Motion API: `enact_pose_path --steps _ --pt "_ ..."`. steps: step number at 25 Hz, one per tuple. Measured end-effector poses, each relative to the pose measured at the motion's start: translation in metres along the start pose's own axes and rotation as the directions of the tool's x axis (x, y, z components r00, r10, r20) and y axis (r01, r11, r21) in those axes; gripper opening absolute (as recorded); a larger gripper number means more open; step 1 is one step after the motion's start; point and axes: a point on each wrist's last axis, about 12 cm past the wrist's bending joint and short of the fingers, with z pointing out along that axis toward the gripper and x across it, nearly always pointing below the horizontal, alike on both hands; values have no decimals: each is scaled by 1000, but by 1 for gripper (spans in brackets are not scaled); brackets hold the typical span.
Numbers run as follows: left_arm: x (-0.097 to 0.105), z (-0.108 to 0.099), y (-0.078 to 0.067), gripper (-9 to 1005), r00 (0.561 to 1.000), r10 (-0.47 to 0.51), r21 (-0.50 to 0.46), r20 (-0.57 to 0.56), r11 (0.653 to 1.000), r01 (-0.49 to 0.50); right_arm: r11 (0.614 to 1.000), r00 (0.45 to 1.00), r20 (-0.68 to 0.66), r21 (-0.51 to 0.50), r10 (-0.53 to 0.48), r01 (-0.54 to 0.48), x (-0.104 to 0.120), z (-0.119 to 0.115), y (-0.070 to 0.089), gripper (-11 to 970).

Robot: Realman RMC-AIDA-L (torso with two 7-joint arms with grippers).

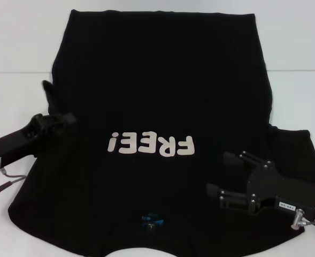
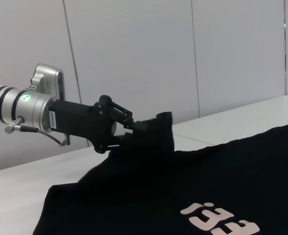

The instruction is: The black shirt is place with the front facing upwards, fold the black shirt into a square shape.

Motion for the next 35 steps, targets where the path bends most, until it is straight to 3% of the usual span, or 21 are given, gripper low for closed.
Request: enact_pose_path --steps 7,10,13,14,16,17,19,21,23,26,29,35 --pt "8 8 -4 199 999 -20 42 -42 999 22 1000 1000 4 -4 -2 2 0 0 0 945" --pt "8 7 -5 334 999 13 55 -42 998 -11 1000 1000 5 -6 -1 1 -1 0 1 945" --pt "9 2 -10 506 984 174 113 -41 979 -168 1000 1000 6 -3 2 -2 0 -2 1 945" --pt "10 -1 -13 589 962 270 142 -42 954 -262 1000 1000 11 5 6 -6 0 -3 0 945" --pt "15 -7 -18 703 885 464 205 -36 870 -448 1000 999 31 25 17 -18 0 -7 0 945" --pt "22 -12 -19 736 807 590 246 -24 786 -567 999 999 45 36 26 -28 0 -10 0 945" --pt "33 -19 -17 800 685 728 284 1 657 -698 996 996 74 62 57 -62 -2 -17 -3 946" --pt "40 -25 -14 865 584 812 284 21 555 -782 988 989 85 89 122 -129 -3 -26 -8 946" --pt "47 -29 -11 887 502 865 277 14 479 -833 974 978 87 111 188 -197 -6 -35 -14 946" --pt "54 -32 -6 919 429 903 279 -5 413 -867 933 945 74 151 319 -326 -17 -58 -29 945" --pt "55 -34 -3 919 412 911 268 -11 399 -877 870 889 48 190 455 -455 -29 -80 -42 945" --pt "56 -36 -1 919 380 925 261 -10 369 -892 692 715 -66 326 696 -644 -62 -118 -66 944"
